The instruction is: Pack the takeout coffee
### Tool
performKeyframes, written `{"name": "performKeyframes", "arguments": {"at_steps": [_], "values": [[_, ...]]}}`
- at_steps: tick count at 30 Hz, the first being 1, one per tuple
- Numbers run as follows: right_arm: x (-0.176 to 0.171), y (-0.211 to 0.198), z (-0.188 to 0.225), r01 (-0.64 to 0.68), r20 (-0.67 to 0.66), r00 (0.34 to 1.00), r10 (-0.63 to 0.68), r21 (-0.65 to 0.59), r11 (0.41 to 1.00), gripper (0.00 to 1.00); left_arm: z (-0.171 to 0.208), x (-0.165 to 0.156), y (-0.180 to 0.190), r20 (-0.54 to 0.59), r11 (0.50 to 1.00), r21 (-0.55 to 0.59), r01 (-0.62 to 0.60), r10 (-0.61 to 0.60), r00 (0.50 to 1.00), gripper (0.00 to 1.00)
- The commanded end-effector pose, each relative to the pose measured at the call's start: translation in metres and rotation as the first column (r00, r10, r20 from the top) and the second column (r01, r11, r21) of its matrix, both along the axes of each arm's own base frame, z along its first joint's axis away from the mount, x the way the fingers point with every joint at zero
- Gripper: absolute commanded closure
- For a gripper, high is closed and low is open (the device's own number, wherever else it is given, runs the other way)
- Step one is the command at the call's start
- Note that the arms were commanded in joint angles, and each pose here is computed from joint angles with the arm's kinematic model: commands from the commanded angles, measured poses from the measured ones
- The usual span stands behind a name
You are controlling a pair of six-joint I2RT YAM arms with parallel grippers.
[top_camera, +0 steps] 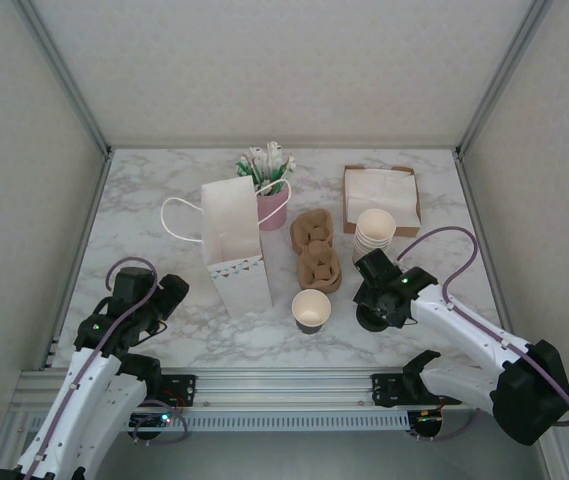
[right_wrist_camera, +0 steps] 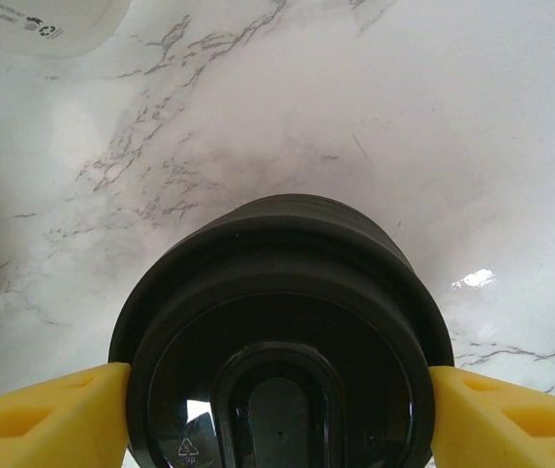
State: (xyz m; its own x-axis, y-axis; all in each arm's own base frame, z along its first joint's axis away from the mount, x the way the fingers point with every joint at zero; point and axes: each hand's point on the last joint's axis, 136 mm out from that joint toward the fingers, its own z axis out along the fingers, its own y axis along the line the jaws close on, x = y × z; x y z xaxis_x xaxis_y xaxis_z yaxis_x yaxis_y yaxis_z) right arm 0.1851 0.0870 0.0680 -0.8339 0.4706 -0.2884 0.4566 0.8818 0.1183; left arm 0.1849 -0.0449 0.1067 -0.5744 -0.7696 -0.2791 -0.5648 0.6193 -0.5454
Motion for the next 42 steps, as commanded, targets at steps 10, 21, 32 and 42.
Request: {"name": "performKeyframes", "arguments": {"at_steps": [10, 21, 32, 42], "values": [[0.0, -0.004, 0.034, -0.049, 0.05, 0.998, 0.049, -0.001, 0.999, 0.27, -0.004, -0.002, 0.0, -0.01, 1.0, 0.002, -0.009, 0.009, 1.0, 0.15], [-0.004, 0.031, 0.105, -0.368, 0.152, 0.922, 0.356, 0.064, 0.927, 0.27, -0.002, 0.001, 0.001, -0.01, 1.0, 0.017, -0.005, 0.006, 1.0, 0.15], [-0.036, 0.139, 0.121, -0.738, 0.073, 0.674, 0.735, 0.017, 0.675, 0.25, -0.002, -0.002, 0.004, -0.021, 0.999, 0.029, -0.012, 0.013, 1.0, 0.15], [-0.042, 0.158, 0.096, -0.777, -0.033, 0.63, 0.776, -0.047, 0.628, 0.25, -0.002, -0.003, 0.005, -0.023, 0.999, 0.035, -0.02, 0.021, 1.0, 0.15]]}}
